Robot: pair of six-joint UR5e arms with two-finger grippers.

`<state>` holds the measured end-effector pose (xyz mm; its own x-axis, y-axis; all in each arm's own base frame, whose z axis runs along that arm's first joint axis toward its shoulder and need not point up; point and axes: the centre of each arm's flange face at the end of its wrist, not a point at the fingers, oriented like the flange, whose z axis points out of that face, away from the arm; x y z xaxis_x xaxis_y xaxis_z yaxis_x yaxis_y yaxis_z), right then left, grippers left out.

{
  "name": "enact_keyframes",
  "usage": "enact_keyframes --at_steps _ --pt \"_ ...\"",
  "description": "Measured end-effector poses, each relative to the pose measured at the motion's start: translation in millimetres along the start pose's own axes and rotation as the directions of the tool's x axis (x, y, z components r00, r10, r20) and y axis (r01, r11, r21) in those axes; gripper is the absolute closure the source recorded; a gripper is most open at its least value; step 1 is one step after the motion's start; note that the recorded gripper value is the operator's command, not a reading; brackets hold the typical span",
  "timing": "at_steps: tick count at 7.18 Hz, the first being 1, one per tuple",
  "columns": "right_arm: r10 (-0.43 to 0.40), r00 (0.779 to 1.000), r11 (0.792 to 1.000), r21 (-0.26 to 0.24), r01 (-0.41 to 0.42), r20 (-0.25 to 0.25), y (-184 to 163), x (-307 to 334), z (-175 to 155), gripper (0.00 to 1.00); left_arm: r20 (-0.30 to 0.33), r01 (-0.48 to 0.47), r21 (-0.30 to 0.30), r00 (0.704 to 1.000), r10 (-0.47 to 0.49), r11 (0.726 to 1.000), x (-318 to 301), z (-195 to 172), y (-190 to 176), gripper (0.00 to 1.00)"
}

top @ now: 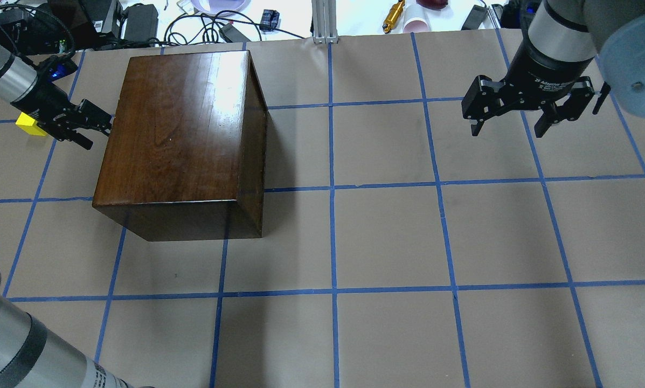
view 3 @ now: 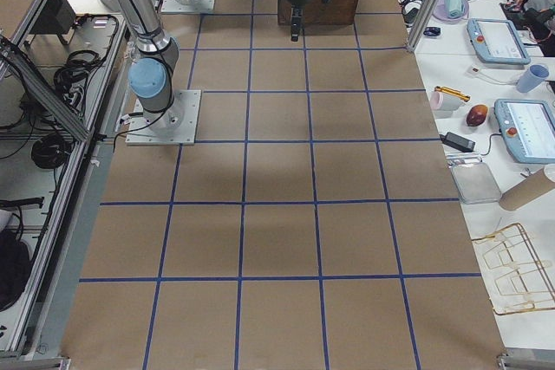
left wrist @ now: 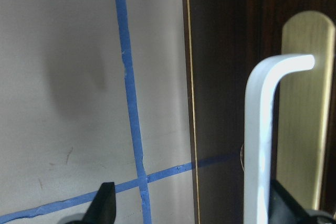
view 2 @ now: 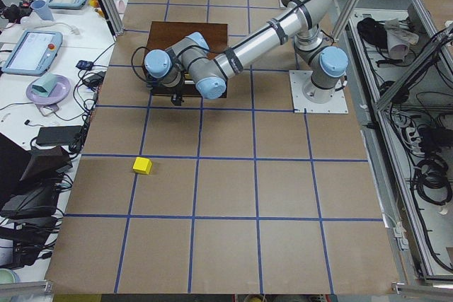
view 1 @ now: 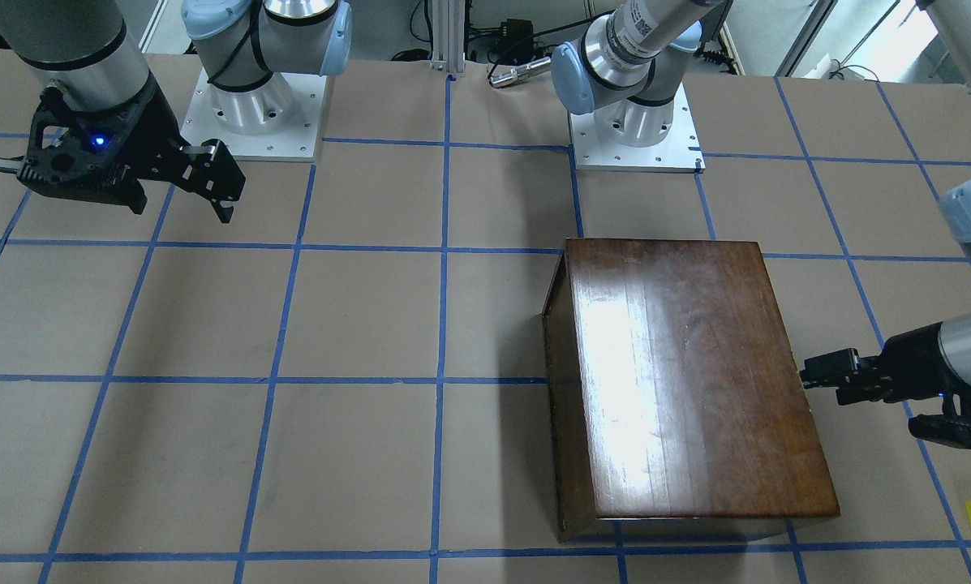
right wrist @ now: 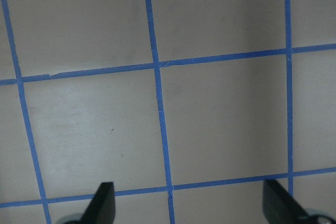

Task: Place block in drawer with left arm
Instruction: 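Hook the white drawer handle with the left gripper and pull outward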

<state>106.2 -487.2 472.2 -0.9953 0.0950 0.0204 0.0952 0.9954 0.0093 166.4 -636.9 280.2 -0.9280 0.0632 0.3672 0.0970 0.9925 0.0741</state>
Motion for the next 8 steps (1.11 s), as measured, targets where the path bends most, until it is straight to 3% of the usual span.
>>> enact_keyframes --at_steps 5,8 --pt "0.000 1.000 1.000 0.000 0.000 0.000 0 0 0 0.00 0.037 -0.034 0.020 0.999 0.033 0.999 -4 -1 -3 0.00" --pt "0.000 1.000 1.000 0.000 0.000 0.000 0 0 0 0.00 0.107 -0.095 0.014 0.990 0.093 0.995 -13 -6 -7 0.01"
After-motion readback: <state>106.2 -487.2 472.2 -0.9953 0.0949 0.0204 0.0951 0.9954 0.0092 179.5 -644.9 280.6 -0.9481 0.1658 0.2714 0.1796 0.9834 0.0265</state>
